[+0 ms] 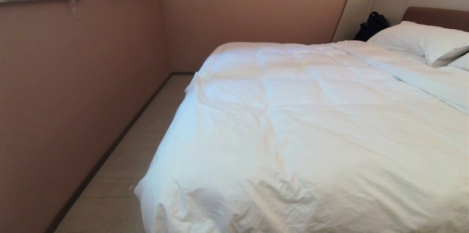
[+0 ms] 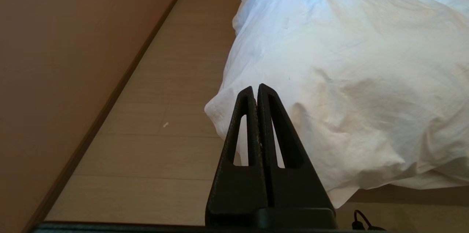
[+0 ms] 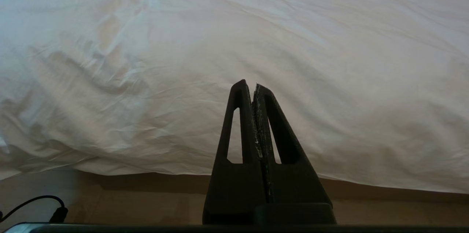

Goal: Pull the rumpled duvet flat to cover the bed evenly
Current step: Flatten the corners of the folded blanket

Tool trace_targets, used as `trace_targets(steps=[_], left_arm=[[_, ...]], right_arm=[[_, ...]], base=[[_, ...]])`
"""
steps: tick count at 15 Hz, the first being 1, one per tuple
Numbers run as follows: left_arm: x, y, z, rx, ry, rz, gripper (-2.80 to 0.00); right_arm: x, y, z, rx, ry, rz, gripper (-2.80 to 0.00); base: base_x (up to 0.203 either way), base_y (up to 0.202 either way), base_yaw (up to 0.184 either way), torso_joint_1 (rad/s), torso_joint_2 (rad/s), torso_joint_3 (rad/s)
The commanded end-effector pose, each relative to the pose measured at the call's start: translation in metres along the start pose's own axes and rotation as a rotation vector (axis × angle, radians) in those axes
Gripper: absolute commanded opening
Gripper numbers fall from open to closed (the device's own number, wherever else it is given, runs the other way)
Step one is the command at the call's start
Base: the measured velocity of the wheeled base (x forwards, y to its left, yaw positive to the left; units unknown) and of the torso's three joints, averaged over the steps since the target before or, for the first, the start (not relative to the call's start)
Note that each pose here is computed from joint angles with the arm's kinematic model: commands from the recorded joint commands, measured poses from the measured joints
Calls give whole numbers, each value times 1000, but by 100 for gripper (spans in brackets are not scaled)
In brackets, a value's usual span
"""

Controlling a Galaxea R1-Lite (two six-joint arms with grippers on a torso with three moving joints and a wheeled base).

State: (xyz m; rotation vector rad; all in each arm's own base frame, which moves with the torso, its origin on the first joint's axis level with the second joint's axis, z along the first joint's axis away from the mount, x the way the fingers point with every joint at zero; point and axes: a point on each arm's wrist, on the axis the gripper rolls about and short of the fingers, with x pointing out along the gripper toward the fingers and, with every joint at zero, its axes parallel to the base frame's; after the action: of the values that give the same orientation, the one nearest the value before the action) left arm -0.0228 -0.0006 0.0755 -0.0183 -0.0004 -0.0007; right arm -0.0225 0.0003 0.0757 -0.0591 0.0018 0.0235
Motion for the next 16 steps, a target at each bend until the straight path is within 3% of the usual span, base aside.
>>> trace_targets(steps=[1, 16], left_arm=[[0, 0, 0, 0, 0, 1, -280], [0, 0, 0, 0, 0, -1, -280]], right_arm=[[0, 0, 0, -1, -1, 1, -280], [0, 0, 0, -1, -1, 1, -280]], base=[[0, 0, 0, 0, 0, 0], [0, 0, 0, 0, 0, 0]])
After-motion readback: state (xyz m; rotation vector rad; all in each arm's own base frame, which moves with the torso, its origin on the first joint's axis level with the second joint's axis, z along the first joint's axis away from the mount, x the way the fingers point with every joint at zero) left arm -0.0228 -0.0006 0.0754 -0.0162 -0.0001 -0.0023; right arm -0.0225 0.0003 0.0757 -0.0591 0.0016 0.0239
